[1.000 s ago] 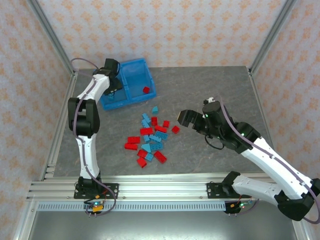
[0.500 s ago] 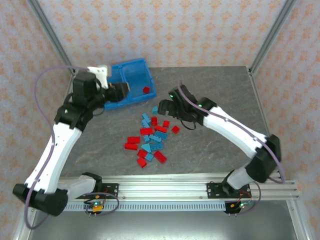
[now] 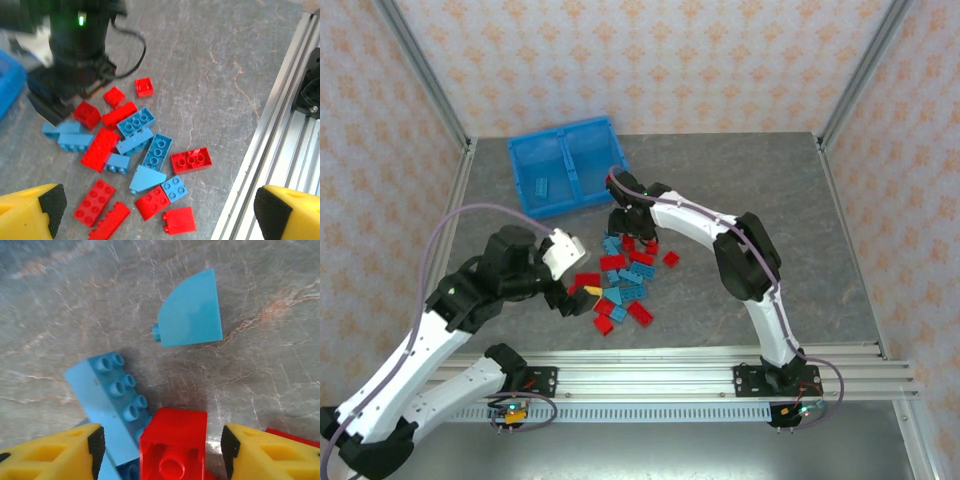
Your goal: Sort the legos into containers by color
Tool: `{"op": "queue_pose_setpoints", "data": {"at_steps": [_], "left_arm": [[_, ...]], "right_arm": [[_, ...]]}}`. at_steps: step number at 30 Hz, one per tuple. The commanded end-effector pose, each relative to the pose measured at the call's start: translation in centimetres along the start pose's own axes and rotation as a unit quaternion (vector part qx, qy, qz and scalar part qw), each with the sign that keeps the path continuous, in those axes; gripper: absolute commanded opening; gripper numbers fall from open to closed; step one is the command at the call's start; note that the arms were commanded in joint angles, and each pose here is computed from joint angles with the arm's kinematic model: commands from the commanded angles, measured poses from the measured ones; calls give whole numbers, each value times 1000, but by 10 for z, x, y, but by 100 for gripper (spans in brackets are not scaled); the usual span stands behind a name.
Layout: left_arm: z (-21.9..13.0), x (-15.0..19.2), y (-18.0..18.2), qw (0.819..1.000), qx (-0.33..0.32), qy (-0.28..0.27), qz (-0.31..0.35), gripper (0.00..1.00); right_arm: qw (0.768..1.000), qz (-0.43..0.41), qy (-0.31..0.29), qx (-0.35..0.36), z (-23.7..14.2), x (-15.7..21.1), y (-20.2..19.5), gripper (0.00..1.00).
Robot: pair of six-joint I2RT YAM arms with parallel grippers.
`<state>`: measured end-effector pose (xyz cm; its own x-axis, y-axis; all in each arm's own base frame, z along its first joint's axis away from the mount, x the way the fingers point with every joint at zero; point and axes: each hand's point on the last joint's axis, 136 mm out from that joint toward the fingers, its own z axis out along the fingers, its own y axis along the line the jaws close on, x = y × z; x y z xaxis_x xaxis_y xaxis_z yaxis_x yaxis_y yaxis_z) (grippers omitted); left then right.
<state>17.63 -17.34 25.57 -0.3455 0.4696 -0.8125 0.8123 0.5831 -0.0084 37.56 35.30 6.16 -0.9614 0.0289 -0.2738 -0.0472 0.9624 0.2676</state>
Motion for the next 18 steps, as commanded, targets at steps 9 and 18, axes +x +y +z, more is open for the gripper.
{"op": "queue_pose_setpoints", "data": {"at_steps": [9, 18], "left_arm": [[14, 6, 1, 1000, 5, 9, 27, 100], [18, -2, 8, 1000, -8, -1, 25, 100]], "right_arm": [[999, 7, 17, 29, 7, 15, -19, 43], [999, 4, 1, 37, -5, 14, -25, 34]]}}
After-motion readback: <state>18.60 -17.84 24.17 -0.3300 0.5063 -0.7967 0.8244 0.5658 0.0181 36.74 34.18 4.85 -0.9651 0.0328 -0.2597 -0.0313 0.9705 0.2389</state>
